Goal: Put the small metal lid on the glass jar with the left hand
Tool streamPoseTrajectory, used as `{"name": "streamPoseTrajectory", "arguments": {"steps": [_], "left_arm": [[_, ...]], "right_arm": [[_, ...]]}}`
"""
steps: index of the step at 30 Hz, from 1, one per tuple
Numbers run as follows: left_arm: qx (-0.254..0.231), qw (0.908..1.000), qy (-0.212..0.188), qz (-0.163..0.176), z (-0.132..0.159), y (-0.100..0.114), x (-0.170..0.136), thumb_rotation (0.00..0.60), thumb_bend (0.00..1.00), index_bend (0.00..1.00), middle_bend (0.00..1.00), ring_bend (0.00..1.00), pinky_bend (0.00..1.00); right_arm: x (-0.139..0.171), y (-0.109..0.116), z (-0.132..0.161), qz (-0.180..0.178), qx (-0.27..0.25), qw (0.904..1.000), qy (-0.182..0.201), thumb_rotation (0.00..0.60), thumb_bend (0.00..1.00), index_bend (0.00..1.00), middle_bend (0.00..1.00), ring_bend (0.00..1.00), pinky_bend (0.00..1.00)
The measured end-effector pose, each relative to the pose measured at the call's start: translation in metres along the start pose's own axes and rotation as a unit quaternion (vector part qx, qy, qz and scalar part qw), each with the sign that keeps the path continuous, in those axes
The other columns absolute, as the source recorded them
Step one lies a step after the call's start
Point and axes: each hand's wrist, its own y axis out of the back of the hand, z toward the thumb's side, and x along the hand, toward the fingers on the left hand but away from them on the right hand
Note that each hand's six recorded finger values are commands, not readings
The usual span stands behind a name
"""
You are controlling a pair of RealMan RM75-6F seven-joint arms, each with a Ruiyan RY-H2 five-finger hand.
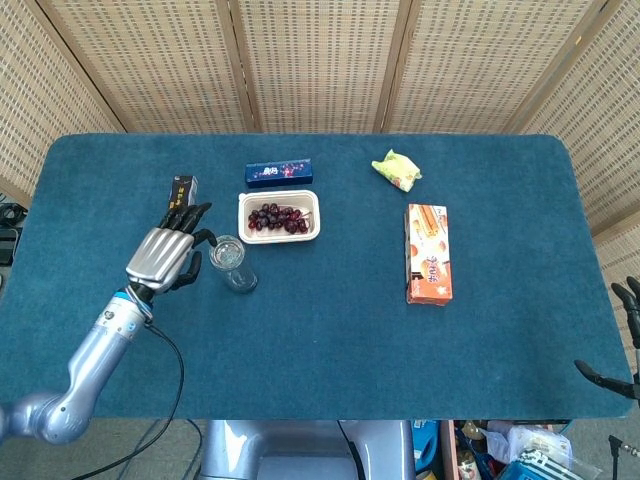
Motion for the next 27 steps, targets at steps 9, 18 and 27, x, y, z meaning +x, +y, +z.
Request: {"name": "streamPoseTrajectory", "arguments": {"steps": [9, 18, 27], "left_arm": [[-0.017, 0.9962, 0.043, 0.073, -0.037, 0.033, -0.035, 0.6, 0.18, 0.0, 0.0, 0.0, 0.0], [0.007, 0.9787, 0.161, 0.127, -0.124, 0.017, -0.133, 0.6, 0.15, 0.0, 0.0, 0.0, 0.0], [0.015, 0.9662, 0.214, 0.144, -0.167, -0.017, -0.216, 0.6, 0.14, 0.0, 0.0, 0.0, 0.0]], "right_arm": [[0.0, 0.0, 0.001, 0.001, 0.0, 1.0, 0.002, 0.6, 0.0, 0.0, 0.0, 0.0, 0.0], [0.002, -0.002, 0.004, 0.001, 0.005, 1.0, 0.007, 0.6, 0.0, 0.0, 0.0, 0.0, 0.0], [0.003, -0.007, 0.009, 0.003, 0.015, 0.9998, 0.011, 0.6, 0.0, 0.0, 0.0, 0.0, 0.0]]}}
